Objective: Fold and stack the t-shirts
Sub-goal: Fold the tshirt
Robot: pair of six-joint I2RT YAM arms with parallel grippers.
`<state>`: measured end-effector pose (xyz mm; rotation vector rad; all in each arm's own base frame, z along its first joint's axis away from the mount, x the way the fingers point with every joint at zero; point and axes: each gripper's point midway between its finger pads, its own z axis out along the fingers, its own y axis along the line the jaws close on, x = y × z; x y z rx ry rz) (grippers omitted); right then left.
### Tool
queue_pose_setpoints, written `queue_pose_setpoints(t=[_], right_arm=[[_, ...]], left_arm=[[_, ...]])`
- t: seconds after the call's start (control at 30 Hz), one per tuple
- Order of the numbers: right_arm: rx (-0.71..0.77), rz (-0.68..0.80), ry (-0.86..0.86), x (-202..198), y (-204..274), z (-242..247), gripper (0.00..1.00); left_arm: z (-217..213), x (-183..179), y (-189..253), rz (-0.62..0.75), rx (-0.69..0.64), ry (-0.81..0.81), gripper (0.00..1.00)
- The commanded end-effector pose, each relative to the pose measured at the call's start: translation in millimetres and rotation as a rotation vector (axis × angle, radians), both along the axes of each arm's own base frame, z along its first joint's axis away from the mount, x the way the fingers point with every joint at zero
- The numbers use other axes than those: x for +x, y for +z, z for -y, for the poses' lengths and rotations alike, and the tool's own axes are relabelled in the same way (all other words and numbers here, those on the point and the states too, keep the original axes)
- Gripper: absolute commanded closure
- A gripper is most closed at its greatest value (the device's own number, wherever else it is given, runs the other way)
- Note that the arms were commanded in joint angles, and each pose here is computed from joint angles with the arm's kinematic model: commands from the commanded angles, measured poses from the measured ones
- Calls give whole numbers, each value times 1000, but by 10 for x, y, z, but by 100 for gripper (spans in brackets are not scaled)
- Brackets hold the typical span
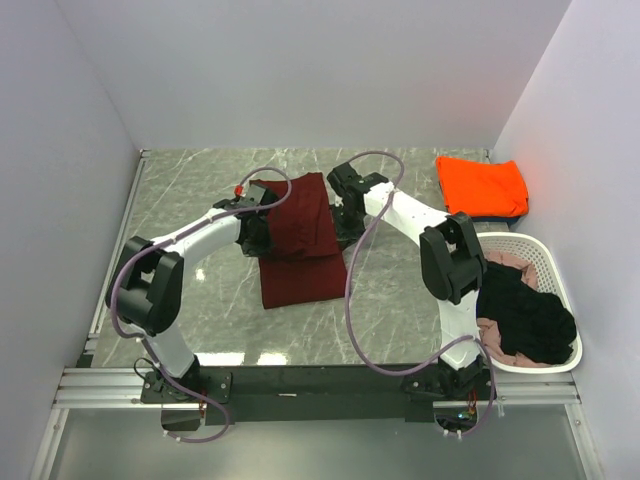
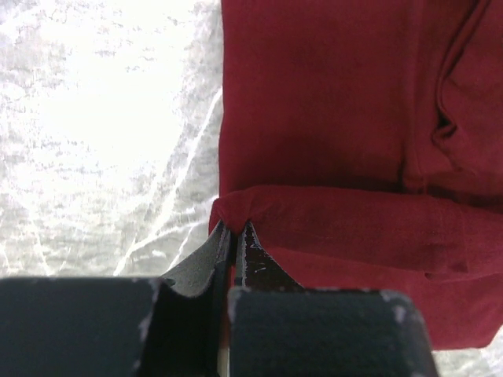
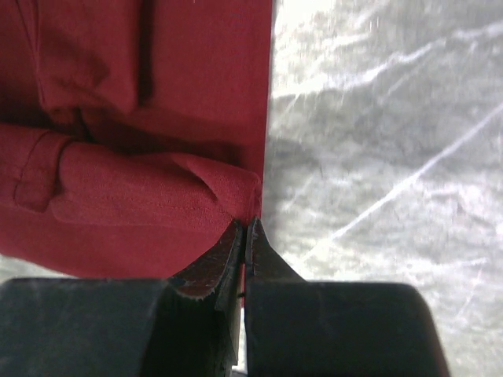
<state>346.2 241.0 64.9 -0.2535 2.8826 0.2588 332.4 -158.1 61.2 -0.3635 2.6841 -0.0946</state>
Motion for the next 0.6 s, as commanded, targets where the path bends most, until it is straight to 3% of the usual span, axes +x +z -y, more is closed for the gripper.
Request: queue_pose_setpoints(t=[0.0,0.27,0.3,0.43,0.53,0.57], right_arm=[[21,88,-10,298,28,-36,100],[6,118,-26,386,-65,3,100],[7,117,-27,382,-86,-4,100],[18,130,-38,378,-45,2,78],[29,173,-56,375,97,37,71],[33,186,-64,377,148,45,70]], left_arm=[[-103,98,-59,32,29,29,99],[-102,94,-238,22,22,46,94],[-107,89,-267,17,24,50,91],[-104,115,-208,39,23,47,68],[-144,151,-44,81,33,54,60],[-162,152,11,88,39,57,52]])
